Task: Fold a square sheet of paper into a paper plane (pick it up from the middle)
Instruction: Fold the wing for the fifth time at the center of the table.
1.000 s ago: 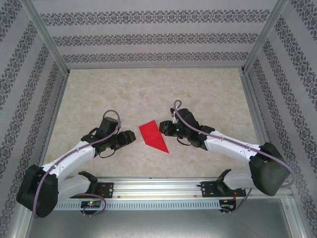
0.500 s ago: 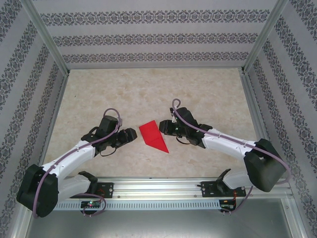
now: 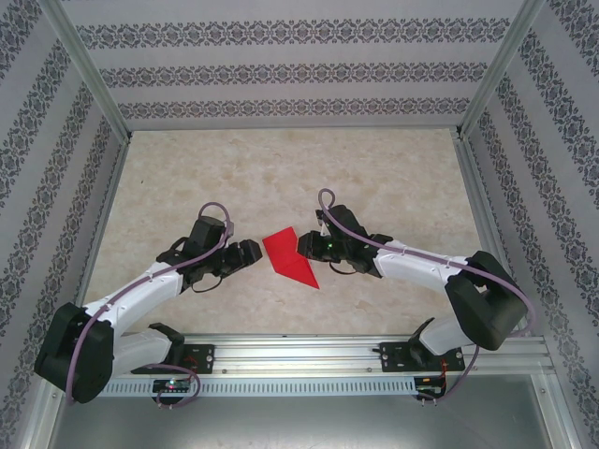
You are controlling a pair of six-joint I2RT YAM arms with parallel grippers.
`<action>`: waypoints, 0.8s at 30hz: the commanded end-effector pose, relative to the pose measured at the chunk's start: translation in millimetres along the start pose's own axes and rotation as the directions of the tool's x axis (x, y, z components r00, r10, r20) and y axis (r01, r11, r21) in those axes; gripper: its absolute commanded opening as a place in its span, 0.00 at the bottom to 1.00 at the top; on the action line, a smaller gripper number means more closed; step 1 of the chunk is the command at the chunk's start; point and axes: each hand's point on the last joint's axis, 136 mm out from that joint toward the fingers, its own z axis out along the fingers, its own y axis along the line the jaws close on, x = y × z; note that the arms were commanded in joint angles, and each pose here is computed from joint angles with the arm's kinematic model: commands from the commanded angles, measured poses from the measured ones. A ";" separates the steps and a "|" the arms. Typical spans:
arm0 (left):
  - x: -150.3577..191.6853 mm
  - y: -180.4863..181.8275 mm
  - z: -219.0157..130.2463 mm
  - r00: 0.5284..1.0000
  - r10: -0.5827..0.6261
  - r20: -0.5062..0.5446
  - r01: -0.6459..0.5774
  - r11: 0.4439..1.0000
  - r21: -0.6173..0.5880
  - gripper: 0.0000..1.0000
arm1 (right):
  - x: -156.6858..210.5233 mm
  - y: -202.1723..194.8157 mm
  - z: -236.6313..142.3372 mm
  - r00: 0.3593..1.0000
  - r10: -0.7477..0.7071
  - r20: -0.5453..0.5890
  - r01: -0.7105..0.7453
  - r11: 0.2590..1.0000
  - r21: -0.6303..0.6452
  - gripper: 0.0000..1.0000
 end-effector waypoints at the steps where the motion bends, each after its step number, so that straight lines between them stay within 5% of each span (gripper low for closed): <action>1: -14.4 -21.3 -6.0 0.999 -0.021 0.034 0.018 0.996 0.084 0.72 | -3.2 -4.6 0.4 1.000 0.011 0.025 -0.012 1.000 0.028 0.18; 14: -14.0 -18.4 -3.3 0.999 -0.031 0.036 0.028 0.996 0.087 0.72 | -3.0 18.9 -2.5 0.999 -0.023 -0.031 0.019 0.993 -0.117 0.21; 24: -14.0 -16.5 3.9 0.999 -0.039 0.012 0.038 0.997 0.073 0.71 | -7.4 16.6 -1.9 0.997 -0.035 -0.071 0.025 0.990 -0.136 0.12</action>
